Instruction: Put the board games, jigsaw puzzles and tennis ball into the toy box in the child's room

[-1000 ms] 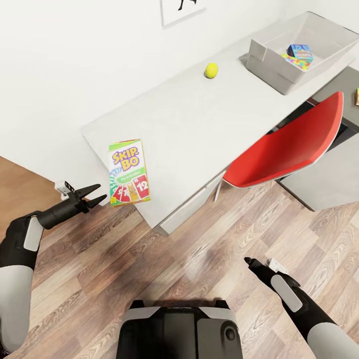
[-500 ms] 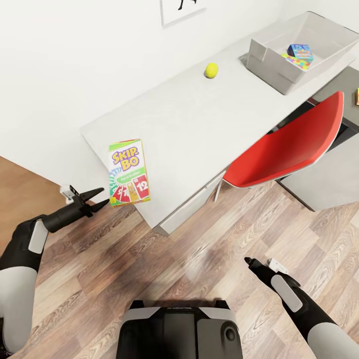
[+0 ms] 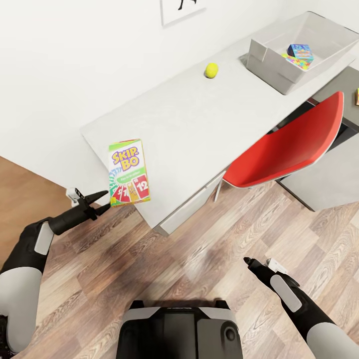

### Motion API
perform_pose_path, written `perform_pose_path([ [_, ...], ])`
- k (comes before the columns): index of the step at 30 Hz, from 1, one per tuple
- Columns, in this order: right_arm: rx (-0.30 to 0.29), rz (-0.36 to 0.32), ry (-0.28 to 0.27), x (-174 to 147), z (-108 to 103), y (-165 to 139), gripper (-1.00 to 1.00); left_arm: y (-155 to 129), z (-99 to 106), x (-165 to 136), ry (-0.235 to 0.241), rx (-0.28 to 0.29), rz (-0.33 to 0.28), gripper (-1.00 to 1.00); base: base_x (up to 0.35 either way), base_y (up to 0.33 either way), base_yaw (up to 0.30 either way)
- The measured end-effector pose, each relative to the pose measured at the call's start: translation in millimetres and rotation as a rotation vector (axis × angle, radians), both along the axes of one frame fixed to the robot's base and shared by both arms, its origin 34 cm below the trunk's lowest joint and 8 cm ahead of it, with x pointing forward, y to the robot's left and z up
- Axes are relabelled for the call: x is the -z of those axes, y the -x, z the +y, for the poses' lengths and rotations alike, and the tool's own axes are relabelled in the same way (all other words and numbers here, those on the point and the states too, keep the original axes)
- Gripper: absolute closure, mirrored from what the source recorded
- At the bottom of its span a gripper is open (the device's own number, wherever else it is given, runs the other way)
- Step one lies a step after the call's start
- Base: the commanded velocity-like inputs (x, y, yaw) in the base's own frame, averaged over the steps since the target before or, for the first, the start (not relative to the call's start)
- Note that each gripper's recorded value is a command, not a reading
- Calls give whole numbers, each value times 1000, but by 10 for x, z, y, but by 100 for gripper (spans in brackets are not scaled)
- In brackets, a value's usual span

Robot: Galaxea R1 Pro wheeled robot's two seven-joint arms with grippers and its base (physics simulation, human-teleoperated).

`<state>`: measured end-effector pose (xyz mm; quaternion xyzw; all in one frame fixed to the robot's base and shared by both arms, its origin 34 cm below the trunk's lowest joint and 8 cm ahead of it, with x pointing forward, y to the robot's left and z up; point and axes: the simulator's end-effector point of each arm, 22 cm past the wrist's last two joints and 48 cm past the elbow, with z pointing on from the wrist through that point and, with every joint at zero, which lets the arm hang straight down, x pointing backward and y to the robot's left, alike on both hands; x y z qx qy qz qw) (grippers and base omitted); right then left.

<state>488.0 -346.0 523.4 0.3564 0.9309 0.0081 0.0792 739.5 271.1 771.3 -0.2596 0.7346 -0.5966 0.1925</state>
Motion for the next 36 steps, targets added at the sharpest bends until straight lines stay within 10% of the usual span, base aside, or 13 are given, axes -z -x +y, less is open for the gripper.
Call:
perform_pose_path([
  [36, 0, 1, -3, 3, 19, 2, -100, 95, -648, 62, -3, 130, -42, -100, 0, 0, 0],
])
